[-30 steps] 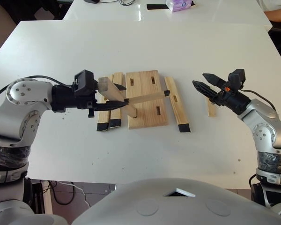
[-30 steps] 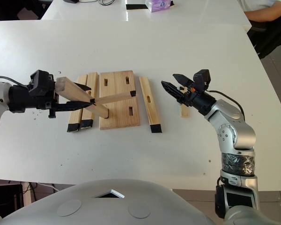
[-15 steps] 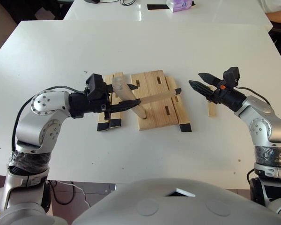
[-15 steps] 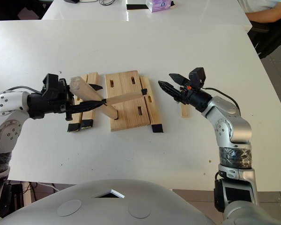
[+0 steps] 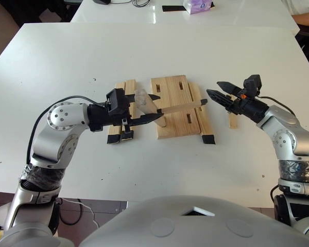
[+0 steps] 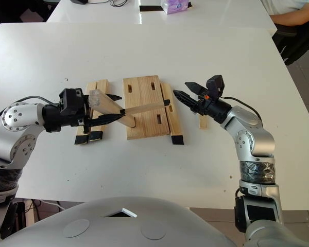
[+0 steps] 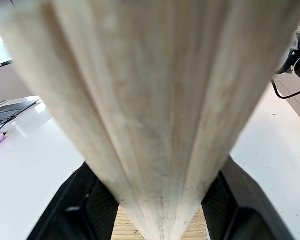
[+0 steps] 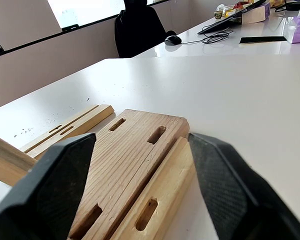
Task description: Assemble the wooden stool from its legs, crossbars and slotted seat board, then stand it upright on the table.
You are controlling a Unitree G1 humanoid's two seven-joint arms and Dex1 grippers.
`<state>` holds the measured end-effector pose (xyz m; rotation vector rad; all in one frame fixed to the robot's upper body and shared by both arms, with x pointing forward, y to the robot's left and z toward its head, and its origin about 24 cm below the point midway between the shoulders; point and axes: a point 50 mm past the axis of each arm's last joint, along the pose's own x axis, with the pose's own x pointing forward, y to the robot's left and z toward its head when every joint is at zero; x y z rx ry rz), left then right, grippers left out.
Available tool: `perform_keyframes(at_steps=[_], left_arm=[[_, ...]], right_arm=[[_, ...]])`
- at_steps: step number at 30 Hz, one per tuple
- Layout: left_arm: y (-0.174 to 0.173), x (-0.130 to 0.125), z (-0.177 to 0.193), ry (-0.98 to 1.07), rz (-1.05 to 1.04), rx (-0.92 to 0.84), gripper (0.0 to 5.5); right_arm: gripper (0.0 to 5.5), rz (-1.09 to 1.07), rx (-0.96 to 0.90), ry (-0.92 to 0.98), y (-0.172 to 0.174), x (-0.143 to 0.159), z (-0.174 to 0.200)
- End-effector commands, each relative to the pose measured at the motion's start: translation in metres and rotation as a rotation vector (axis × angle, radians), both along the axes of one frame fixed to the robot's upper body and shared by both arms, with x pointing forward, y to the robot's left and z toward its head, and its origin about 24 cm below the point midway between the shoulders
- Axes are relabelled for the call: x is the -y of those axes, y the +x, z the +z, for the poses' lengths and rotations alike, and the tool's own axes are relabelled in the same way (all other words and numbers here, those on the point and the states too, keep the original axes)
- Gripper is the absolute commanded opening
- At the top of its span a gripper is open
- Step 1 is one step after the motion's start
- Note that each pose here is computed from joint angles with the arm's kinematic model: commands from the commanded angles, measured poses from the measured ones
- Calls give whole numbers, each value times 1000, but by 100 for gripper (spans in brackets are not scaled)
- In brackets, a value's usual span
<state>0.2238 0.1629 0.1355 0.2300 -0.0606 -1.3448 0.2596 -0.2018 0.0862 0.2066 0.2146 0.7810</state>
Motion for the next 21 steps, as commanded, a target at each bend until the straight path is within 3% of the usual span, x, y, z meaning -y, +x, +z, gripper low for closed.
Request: perform_keyframes(at_steps=[1, 10, 16, 21], left_arm=[[8, -17, -37, 65, 91, -266, 204], [24, -23, -43, 209, 102, -199, 204], [9, -24, -34, 304, 31, -133, 204], [0, -44, -10, 369, 10, -112, 204]], right_arm=[[340, 1, 3, 5, 0, -4, 1], [340, -22, 3, 22, 0, -8, -3], [340, -41, -4, 40, -5, -12, -7], [340, -62, -9, 53, -11, -14, -9]])
